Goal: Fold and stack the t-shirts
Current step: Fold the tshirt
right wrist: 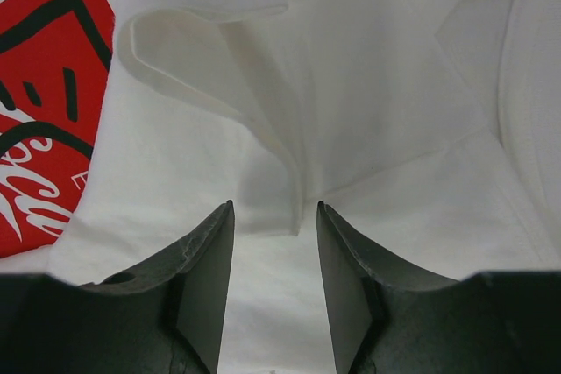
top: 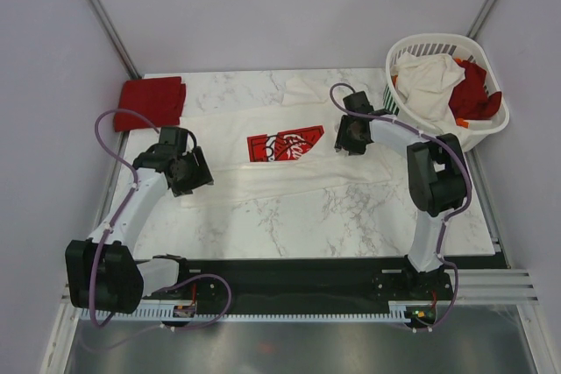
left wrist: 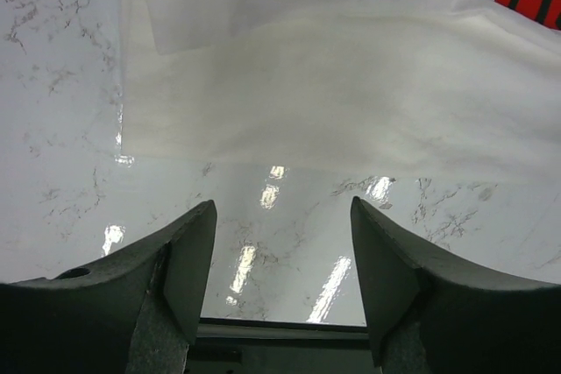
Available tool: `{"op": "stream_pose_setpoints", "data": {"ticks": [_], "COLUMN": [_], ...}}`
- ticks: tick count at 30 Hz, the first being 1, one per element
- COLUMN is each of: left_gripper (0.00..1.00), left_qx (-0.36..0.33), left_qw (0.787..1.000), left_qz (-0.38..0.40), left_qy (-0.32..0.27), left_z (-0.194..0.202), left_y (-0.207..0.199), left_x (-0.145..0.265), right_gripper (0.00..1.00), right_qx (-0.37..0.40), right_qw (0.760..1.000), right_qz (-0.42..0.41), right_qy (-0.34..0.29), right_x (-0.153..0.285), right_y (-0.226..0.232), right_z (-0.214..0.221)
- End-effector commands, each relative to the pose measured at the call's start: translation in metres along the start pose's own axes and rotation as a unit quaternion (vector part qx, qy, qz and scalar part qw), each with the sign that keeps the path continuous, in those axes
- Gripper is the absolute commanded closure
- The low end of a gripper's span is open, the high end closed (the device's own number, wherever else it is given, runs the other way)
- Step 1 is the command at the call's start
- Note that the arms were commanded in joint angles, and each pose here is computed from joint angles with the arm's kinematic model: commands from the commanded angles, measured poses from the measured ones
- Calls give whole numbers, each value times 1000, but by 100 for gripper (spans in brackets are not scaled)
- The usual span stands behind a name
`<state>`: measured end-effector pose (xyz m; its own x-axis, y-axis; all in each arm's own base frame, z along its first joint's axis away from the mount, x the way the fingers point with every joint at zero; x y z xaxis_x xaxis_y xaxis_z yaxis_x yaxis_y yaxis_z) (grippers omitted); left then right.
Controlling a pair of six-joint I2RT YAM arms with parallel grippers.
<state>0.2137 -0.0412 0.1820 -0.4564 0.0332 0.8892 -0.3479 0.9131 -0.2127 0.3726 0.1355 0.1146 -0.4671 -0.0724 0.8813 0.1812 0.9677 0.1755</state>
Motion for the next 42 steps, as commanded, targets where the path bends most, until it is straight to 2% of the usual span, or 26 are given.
{"op": "stream_pose_setpoints", "data": {"ticks": [1,5,8,14,19,25,26,27,28,29,31,33,37,40,41,42], "left_gripper": [30,31,31,31,32,32,32,32,32,32,32,32,32,31,31,31], "left_qx": [-17,-16,-17,-17,-17,-17,-17,-18,-19,-18,-17,-18,-26,-29,-33,-38], "left_qw": [999,999,999,999,999,999,999,999,999,999,999,999,998,997,996,994], "left_qz": [14,12,12,10,12,11,11,12,11,14,20,25,53,76,86,100], "left_qy": [-28,-29,-27,-26,-26,-27,-28,-28,-27,-27,-28,-32,-17,-13,-14,-20], "left_z": [-10,-10,-10,-9,-9,-9,-9,-9,-8,-8,-7,-6,-1,5,5,7], "left_y": [-4,-4,-4,-3,-4,-4,-3,-4,-4,-4,-4,-4,-7,-7,-9,-10], "left_x": [5,4,4,3,4,4,4,4,4,6,9,14,25,38,42,48], "right_gripper": [50,60,76,99,100,100,97,87,70,38,22,19,19,19,19,19], "right_qx": [3,3,5,4,2,28,34,45,54,63,70,73,77,77,75,75], "right_qw": [1000,1000,1000,999,998,990,988,985,983,980,979,978,972,966,959,959], "right_qz": [-16,-18,-17,-21,-51,-125,-144,-162,-171,-180,-184,-180,-189,-191,-199,-196], "right_qy": [-16,-16,-16,-24,-37,-53,-48,-49,-48,-51,-60,-78,-118,-157,-187,-189], "right_x": [-5,-8,-8,-3,8,13,13,10,8,7,8,9,12,9,17,3], "right_y": [8,9,9,11,25,74,84,93,99,106,111,116,129,139,145,146], "right_z": [-7,-9,-9,-13,-27,-51,-51,-56,-58,-60,-64,-74,-101,-127,-142,-145]}}
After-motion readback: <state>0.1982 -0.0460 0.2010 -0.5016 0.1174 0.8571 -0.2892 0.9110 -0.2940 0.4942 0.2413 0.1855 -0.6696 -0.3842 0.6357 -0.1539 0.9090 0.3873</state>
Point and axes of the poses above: each gripper's point midway between its finger pads, its own x axis back along the fingers, its own y axis along the line the jaws close on, z = x × y, the point moved 9 cm from there along x, back along the fingers, and after that the axes turned 2 degrees about x, right-handed, at the moved point
